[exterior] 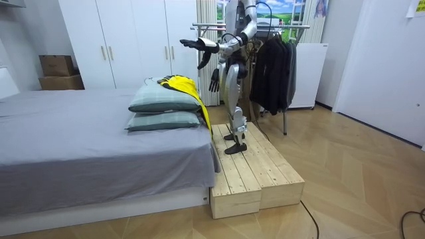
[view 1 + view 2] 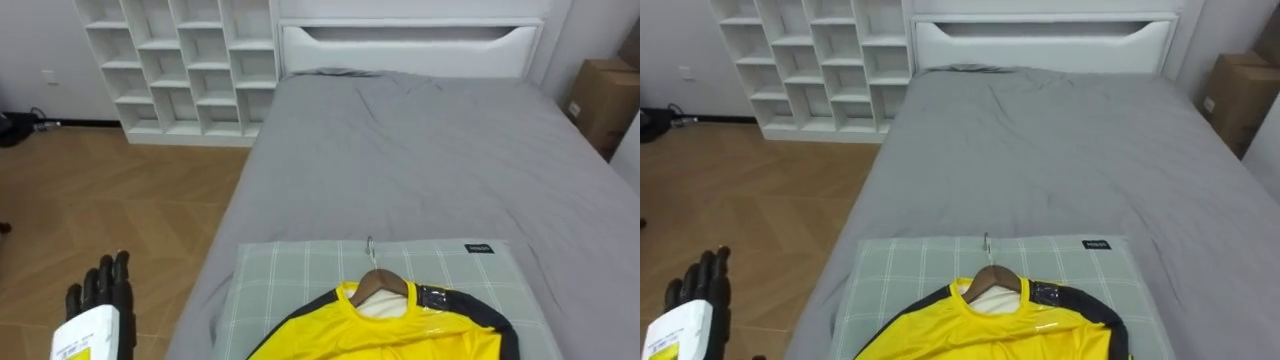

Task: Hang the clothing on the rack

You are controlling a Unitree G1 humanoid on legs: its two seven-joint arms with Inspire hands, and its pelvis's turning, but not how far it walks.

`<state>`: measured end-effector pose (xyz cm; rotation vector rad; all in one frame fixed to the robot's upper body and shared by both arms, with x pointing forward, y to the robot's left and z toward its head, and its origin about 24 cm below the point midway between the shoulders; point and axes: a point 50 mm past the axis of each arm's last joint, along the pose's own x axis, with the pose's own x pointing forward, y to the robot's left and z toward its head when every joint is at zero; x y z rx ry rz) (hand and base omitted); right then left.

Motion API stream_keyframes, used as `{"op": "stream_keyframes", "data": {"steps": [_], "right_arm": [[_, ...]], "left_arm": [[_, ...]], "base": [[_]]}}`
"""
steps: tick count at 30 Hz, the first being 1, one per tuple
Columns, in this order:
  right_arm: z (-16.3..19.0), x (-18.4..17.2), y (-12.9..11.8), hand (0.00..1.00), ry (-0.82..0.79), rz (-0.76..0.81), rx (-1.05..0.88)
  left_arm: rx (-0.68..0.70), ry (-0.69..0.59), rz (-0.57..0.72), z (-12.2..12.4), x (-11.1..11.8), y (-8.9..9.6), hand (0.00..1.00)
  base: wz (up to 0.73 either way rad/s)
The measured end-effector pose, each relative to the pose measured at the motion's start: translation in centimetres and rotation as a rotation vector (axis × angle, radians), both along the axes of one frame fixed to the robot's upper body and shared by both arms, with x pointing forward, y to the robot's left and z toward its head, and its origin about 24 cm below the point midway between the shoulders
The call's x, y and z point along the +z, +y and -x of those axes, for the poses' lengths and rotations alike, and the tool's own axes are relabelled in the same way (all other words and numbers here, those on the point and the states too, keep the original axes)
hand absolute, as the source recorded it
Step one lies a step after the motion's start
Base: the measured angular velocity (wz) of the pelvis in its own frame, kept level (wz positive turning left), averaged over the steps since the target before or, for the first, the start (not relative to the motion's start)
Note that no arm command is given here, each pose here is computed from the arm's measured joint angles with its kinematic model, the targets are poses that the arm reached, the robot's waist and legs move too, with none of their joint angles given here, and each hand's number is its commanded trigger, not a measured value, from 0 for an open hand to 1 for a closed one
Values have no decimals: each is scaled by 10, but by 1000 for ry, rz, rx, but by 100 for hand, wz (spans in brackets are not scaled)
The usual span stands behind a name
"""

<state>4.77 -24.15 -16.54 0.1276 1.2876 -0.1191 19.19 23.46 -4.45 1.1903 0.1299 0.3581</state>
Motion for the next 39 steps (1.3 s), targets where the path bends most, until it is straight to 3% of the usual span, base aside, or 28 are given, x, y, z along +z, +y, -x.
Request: {"op": "stream_keyframes", "data": {"steps": [6,15,39], "right_arm": [[0,0,0,0,0,-8,1],[-5,0,1,0,-8,-9,17],[-10,1,0,0,-22,4,28]], "left_arm": [[-31,19,3,-3,-1,-6,0],[-168,107,29,-3,-11,-35,0],[-199,169,-9,-13,-12,-29,0]], "base": [[0],[0],[-3]]}}
